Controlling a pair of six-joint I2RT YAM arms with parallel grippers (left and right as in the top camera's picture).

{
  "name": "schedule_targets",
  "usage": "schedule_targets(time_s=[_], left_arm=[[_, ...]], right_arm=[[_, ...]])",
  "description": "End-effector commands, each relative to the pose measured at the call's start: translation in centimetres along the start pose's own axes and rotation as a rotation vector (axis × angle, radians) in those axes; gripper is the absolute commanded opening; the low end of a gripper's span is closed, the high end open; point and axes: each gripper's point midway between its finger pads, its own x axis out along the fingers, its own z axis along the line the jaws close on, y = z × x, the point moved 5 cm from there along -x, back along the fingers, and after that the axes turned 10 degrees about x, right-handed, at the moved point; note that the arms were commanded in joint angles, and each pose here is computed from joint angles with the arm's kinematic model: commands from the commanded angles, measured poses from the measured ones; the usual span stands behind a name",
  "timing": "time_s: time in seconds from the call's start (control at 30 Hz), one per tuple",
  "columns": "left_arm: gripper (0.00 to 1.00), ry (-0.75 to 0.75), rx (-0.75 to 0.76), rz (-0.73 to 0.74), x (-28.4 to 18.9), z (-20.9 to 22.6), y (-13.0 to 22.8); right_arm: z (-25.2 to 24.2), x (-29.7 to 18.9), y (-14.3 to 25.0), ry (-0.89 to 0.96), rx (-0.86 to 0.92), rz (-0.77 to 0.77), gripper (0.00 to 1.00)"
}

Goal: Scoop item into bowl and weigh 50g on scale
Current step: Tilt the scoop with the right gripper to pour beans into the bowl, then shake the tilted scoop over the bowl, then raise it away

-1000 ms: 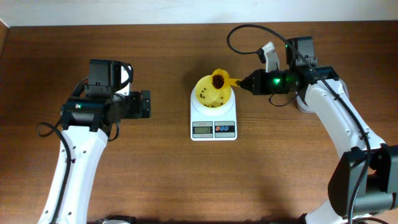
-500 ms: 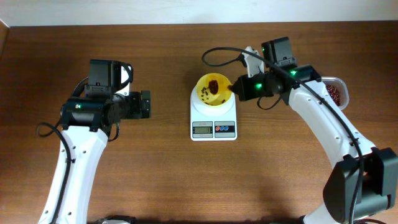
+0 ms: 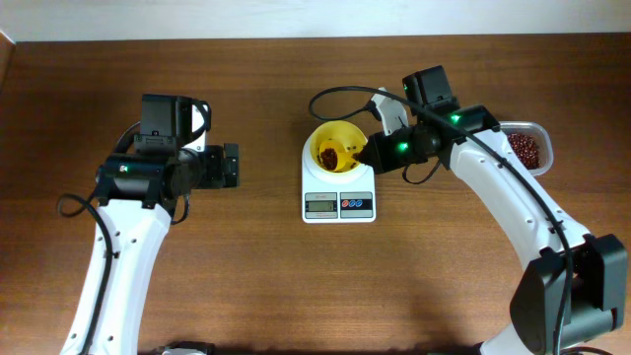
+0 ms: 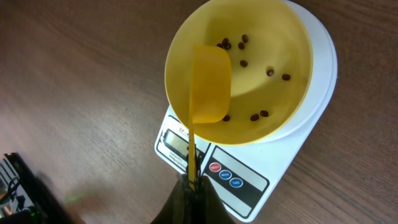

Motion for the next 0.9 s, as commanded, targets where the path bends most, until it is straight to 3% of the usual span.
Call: schedule_targets(time_s=[0.0, 0.2, 0.57, 0.87], left_arm=[[0.99, 0.0, 0.001, -0.014, -0.4, 0.1, -0.1], [0.99, 0.0, 0.001, -0.014, -0.4, 0.1, -0.1], [0.99, 0.0, 0.001, -0.014, -0.4, 0.1, -0.1], [0.99, 0.001, 0.001, -0.011, -0.4, 0.1, -0.1]], right_arm=[[1.0, -1.6, -0.9, 0.005, -0.038, -0.058, 0.04], [2.4, -4.3, -3.8, 0.04, -0.088, -0.166, 0.04], [1.4, -4.6, -3.1, 0.125, -0.109, -0.129, 0.04], [1.0, -4.9, -1.7, 0.169, -0.246, -0.057, 0.04]])
